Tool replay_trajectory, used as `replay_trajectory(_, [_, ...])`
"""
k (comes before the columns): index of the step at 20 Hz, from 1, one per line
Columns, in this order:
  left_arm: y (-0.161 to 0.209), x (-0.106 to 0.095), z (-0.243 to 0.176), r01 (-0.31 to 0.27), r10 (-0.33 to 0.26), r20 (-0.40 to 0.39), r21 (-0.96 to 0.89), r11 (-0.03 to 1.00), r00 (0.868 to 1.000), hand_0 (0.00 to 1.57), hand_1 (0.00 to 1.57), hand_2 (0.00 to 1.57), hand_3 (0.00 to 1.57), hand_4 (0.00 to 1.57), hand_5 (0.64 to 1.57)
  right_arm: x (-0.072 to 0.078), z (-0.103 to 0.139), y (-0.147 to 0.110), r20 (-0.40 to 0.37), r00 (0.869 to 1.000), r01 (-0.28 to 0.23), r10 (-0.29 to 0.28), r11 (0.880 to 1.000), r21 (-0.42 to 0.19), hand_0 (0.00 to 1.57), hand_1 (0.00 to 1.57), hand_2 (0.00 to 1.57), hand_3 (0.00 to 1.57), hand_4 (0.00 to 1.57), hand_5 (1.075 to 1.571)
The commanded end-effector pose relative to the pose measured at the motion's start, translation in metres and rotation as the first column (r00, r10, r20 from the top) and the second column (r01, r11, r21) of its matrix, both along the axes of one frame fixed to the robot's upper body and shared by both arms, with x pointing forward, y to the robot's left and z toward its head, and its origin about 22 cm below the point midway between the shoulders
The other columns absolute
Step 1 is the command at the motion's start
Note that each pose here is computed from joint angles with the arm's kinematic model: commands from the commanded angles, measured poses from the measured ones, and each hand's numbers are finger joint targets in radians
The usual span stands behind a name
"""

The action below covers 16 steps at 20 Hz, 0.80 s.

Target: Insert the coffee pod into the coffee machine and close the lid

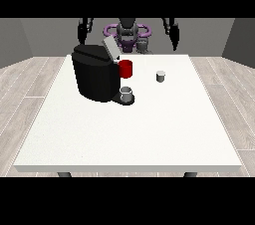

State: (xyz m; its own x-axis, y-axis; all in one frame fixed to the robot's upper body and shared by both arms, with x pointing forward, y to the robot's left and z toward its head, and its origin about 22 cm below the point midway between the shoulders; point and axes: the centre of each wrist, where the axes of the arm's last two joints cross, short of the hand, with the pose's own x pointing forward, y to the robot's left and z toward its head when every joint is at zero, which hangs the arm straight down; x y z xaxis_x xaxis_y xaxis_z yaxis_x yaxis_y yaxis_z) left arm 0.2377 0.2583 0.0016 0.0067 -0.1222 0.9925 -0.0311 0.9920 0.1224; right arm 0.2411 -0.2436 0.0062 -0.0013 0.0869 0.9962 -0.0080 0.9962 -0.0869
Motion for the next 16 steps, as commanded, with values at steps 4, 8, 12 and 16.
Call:
replay_trajectory(4, [0.014, 0.004, 0.007, 0.177, -0.19, 0.037, 0.228, 0.957, 0.981, 0.0, 0.0, 0.0, 0.0, 0.0, 1.571, 0.012, 0.008, -0.013, -0.002, 1.0, 0.013, -0.013, 1.0, 0.024, 0.0, 0.0, 0.0, 0.0, 0.0, 1.571])
replay_trajectory(8, [0.026, 0.032, 0.038, 0.184, -0.203, -0.009, 0.458, 0.87, 0.979, 0.0, 0.0, 0.0, 0.0, 0.0, 1.571, 0.019, 0.01, 0.002, 0.106, 0.992, 0.082, -0.07, 0.991, -0.109, 0.0, 0.0, 0.0, 0.0, 0.0, 1.571])
replay_trajectory(12, [0.072, 0.056, 0.059, 0.193, -0.188, -0.059, 0.49, 0.85, 0.98, 0.0, 0.0, 0.0, 0.0, 0.0, 1.571, 0.024, 0.027, 0.021, 0.13, 0.989, 0.086, -0.069, 0.988, -0.13, 0.0, 0.0, 0.0, 0.0, 0.0, 1.571])
replay_trajectory(16, [0.087, 0.072, 0.063, 0.216, -0.183, -0.114, 0.559, 0.801, 0.976, 0.0, 0.0, 0.0, 0.0, 0.0, 1.571, 0.025, 0.031, 0.05, 0.185, 0.982, 0.062, -0.037, 0.99, -0.129, 0.0, 0.0, 0.0, 0.0, 0.0, 1.571])
